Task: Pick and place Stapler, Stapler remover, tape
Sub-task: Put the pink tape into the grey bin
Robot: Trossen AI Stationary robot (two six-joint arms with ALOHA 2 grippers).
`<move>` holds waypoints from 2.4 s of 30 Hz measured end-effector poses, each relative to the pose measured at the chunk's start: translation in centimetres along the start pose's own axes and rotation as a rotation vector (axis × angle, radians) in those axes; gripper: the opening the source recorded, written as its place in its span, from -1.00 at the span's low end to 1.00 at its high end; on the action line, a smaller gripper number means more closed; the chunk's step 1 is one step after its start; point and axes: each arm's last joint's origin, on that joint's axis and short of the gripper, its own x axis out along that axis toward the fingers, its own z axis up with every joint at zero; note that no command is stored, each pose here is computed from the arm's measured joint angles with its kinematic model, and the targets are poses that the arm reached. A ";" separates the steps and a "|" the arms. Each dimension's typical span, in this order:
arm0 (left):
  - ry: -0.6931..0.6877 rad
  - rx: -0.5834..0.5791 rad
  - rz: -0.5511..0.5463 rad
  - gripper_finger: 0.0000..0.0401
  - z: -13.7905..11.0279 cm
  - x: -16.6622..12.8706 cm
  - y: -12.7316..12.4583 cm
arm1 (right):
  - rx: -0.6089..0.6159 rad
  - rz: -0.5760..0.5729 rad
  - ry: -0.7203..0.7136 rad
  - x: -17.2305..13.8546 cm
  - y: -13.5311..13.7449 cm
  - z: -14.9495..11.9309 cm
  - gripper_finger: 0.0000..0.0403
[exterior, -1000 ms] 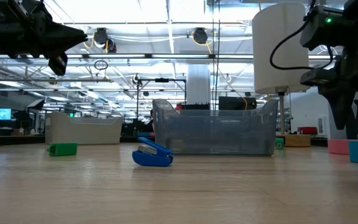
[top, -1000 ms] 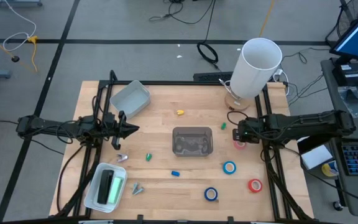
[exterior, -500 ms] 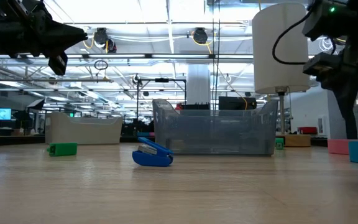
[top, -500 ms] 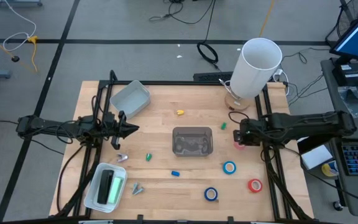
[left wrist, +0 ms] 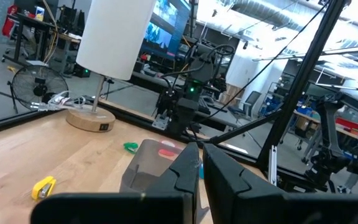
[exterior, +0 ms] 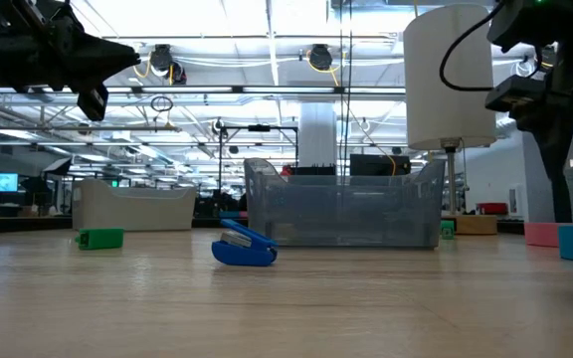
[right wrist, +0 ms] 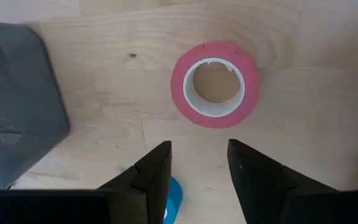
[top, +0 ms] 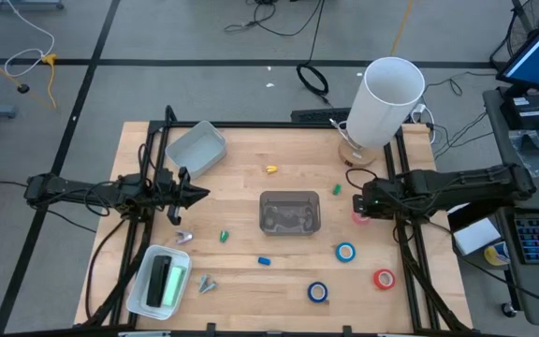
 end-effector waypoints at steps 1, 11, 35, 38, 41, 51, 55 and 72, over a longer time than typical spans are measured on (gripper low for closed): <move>0.001 0.001 0.000 -0.88 0.0 0.0 0.0 | 0.000 -0.007 -0.001 0.1 0.1 0.0 -0.24; 0.002 0.014 0.000 -0.88 0.0 0.0 0.0 | -0.001 -0.093 -0.005 1.1 0.6 0.0 -0.24; 0.002 0.016 -0.002 -0.88 0.0 0.0 0.0 | 0.057 -0.221 -0.093 2.9 1.3 0.2 -0.24; 0.010 0.025 -0.025 -0.88 0.0 0.0 -0.1 | 0.066 -0.247 -0.107 3.3 1.4 0.3 -0.24; 0.013 0.027 -0.035 -0.88 0.0 0.0 -0.1 | 0.065 -0.283 -0.111 3.8 1.5 0.3 -0.24; 0.012 0.033 -0.035 -0.88 0.0 0.0 -0.1 | -0.014 -0.418 -0.083 5.9 1.5 0.3 -0.24; 0.011 0.032 -0.035 -0.88 0.0 0.0 -0.1 | -0.100 -0.399 -0.055 6.9 1.2 0.4 -0.24; 0.010 0.032 -0.032 -0.88 0.0 0.0 -0.1 | -0.261 -0.356 -0.054 7.2 1.5 0.4 -0.24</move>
